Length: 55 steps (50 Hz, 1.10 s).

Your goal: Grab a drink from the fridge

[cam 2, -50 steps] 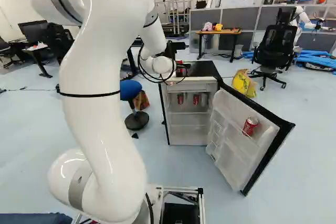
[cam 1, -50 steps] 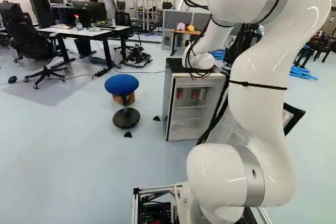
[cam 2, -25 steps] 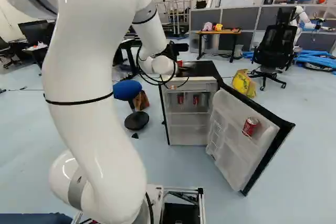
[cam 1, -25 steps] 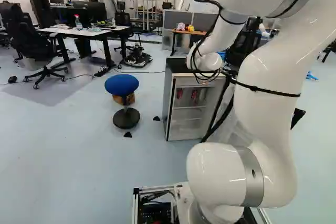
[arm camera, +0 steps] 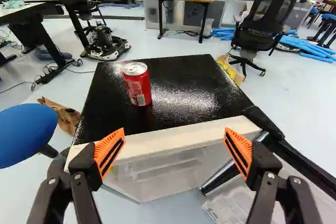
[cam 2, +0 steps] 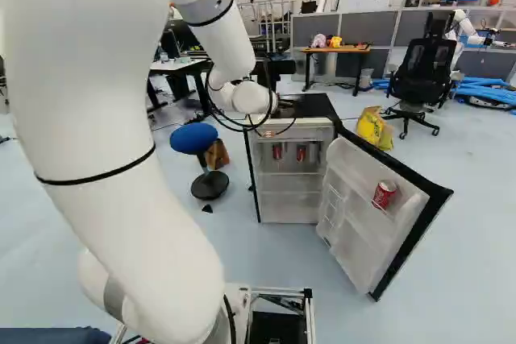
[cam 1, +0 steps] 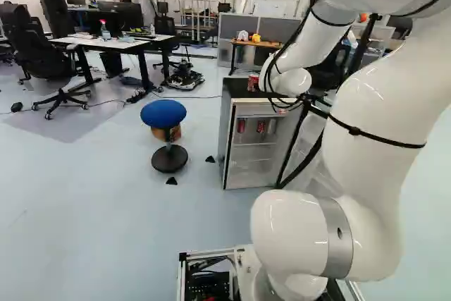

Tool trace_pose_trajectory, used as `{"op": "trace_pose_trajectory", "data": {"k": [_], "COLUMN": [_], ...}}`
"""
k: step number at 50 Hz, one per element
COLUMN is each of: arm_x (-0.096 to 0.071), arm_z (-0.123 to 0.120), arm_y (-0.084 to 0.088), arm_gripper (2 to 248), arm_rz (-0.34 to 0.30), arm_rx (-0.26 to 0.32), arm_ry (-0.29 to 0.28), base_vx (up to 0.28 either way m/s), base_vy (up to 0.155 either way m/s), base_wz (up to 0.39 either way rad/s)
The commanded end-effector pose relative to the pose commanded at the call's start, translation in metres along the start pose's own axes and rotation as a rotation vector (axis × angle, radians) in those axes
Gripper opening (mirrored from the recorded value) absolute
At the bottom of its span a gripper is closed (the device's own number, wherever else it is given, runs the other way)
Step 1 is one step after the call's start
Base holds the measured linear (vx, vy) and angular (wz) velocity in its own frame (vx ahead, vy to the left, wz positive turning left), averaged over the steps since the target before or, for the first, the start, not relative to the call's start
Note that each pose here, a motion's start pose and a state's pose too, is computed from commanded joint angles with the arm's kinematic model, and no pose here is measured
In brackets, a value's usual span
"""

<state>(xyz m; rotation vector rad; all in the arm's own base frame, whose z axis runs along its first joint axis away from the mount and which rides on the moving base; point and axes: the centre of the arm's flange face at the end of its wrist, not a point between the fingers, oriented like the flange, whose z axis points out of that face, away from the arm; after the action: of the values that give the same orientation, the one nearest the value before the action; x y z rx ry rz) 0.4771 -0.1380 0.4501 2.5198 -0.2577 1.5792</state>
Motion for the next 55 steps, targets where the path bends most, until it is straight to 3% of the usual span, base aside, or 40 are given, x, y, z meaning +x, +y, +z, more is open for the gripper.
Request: {"op": "trace_pose_trajectory", "data": {"k": [19,55], "arm_x": [-0.001,-0.006], "arm_z": [-0.036,-0.095], "arm_y": [0.024,0.069], "arm_gripper": [247,247], "arm_rz": [0.022,0.042], "arm_rx": [-0.050,-0.146], "arm_ry": [-0.025,-0.141], "base_vx": [0.000,0.000], "base_vy": [0.000,0.000], "base_wz": [0.000,0.000]}}
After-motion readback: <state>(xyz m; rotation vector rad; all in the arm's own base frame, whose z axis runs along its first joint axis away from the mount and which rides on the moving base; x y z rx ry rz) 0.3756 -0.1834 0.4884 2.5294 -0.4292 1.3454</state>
